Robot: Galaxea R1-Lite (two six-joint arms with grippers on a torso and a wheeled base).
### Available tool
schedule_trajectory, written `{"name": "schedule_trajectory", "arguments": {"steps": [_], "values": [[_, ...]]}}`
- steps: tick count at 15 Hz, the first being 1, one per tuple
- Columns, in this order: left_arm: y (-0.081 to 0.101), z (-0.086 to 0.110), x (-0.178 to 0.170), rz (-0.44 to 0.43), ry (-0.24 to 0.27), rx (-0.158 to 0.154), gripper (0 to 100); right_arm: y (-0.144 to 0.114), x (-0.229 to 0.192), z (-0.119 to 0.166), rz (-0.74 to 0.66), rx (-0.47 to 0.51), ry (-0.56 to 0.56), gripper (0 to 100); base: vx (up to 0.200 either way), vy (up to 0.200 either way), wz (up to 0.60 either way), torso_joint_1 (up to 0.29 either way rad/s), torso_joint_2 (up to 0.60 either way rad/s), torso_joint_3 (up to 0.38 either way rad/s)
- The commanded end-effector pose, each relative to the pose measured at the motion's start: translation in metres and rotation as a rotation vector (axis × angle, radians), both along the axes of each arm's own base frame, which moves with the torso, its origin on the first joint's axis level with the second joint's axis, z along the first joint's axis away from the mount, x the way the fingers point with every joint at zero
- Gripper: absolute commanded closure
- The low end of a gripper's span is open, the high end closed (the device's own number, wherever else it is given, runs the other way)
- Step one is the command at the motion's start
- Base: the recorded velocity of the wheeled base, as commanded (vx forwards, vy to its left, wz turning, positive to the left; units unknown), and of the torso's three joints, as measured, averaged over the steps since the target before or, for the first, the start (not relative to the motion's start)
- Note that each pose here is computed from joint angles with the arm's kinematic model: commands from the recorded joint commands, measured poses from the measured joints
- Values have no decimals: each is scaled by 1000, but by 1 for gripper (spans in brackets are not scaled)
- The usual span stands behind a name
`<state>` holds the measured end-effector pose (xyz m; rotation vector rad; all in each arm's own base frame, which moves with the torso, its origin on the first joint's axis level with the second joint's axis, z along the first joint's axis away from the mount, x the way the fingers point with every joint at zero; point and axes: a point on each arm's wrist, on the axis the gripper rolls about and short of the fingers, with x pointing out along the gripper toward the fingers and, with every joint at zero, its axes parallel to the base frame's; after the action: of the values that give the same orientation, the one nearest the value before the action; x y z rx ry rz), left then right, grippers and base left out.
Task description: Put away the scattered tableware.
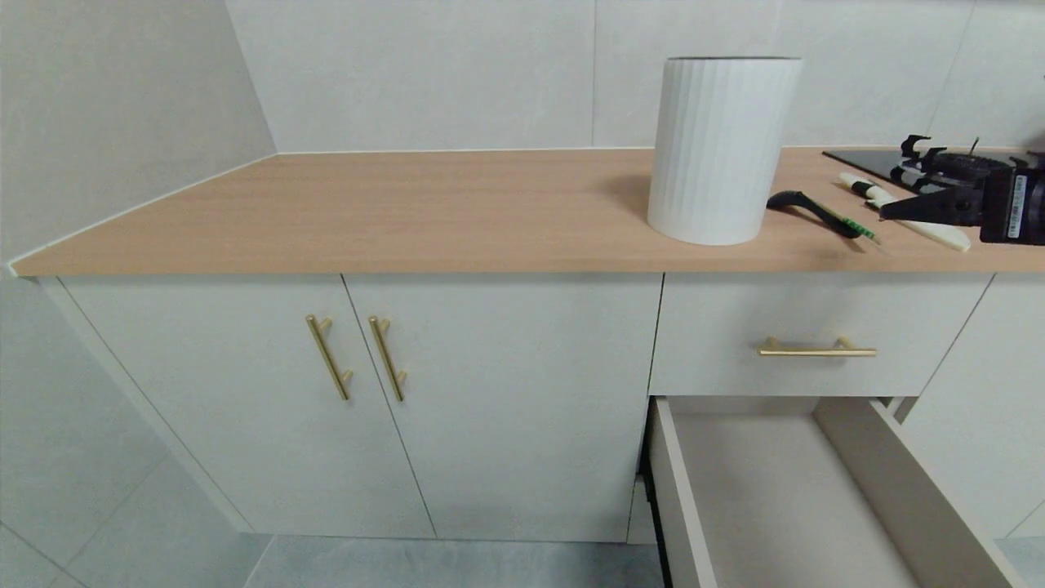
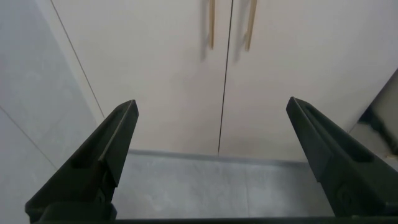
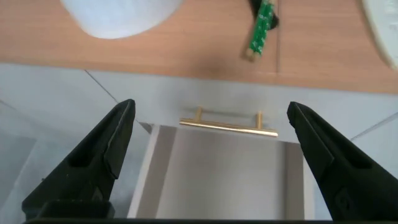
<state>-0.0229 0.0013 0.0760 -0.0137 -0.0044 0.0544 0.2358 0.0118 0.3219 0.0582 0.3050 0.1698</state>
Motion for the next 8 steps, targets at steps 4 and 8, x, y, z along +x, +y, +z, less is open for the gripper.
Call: {"name": "schedule_trajectory", "arguments": {"steps": [4, 8], "values": [[0, 0, 0, 1, 1, 0, 0, 1, 41, -4, -18, 36, 25, 0, 0, 0, 0, 24, -164, -91], [0, 0, 0, 1, 1, 0, 0, 1, 69, -1, -138, 123, 151, 0, 0, 0, 0, 0, 0, 0]]}}
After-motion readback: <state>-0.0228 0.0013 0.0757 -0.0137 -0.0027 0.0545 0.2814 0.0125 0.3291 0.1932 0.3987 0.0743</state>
